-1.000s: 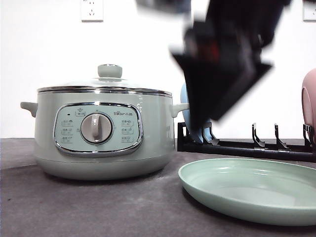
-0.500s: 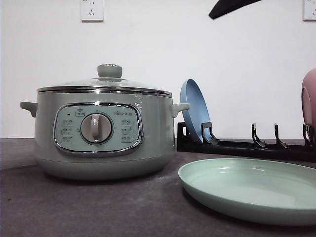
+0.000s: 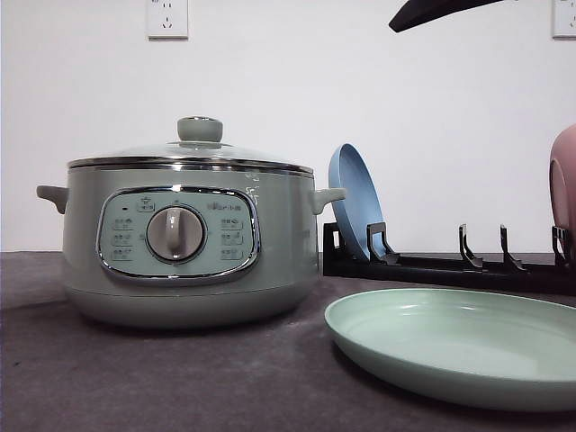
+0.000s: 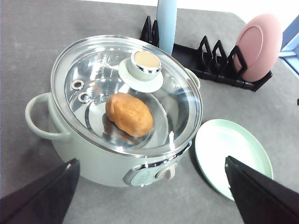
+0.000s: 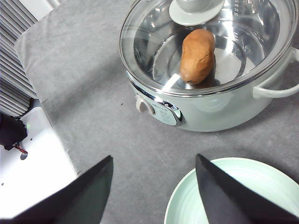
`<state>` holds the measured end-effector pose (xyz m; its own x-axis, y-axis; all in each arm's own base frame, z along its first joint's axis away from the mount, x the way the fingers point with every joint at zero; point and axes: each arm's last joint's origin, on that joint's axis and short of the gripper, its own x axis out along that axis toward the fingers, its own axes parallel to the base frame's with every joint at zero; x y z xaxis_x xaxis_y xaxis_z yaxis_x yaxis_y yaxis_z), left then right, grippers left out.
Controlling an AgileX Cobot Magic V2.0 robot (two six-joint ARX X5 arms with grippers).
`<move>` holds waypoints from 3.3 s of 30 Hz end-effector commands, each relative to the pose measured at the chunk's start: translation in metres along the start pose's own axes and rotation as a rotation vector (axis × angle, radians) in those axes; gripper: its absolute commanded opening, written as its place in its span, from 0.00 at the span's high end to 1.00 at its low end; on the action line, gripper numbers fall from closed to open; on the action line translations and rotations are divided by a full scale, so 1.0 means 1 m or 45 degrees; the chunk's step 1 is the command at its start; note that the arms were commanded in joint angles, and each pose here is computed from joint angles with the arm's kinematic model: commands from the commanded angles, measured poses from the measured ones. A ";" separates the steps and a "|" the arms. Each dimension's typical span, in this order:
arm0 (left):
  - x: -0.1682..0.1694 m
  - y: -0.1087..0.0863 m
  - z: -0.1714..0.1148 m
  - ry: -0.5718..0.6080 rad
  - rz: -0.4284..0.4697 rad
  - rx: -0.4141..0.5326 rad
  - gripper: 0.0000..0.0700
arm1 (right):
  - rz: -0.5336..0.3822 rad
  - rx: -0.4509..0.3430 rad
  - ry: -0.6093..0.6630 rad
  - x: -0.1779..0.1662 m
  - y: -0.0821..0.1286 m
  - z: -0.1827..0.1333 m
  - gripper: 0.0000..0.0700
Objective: Transfer potato from steamer to green plate
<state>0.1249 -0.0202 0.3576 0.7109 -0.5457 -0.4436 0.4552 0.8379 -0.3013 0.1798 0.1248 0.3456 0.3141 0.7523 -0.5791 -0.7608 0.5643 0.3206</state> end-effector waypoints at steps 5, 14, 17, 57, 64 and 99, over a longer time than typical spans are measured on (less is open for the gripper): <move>0.010 -0.002 0.027 -0.011 -0.050 -0.001 0.09 | 0.011 -0.021 -0.001 0.000 0.001 0.003 0.50; 0.054 -0.012 0.086 0.069 -0.017 0.070 0.09 | 0.011 -0.020 0.000 0.000 0.001 0.003 0.50; 0.076 -0.017 0.100 0.102 -0.006 0.124 0.09 | 0.011 -0.020 0.000 0.000 0.001 0.003 0.50; 0.236 -0.020 0.078 0.483 0.141 0.307 0.10 | -0.003 -0.029 0.002 0.000 0.001 0.003 0.50; 0.237 -0.020 0.077 0.487 0.139 0.309 0.23 | -0.005 -0.033 0.000 0.000 0.001 0.003 0.50; 0.225 -0.021 0.081 0.481 0.167 0.306 1.00 | -0.070 -0.043 -0.002 0.000 0.000 0.003 0.50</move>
<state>0.3208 -0.1608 0.3237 0.5353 -0.3506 -0.7684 0.5276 0.8493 -0.0199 0.1807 0.1236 0.3444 0.3534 0.7156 -0.6025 -0.7512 0.6010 0.2731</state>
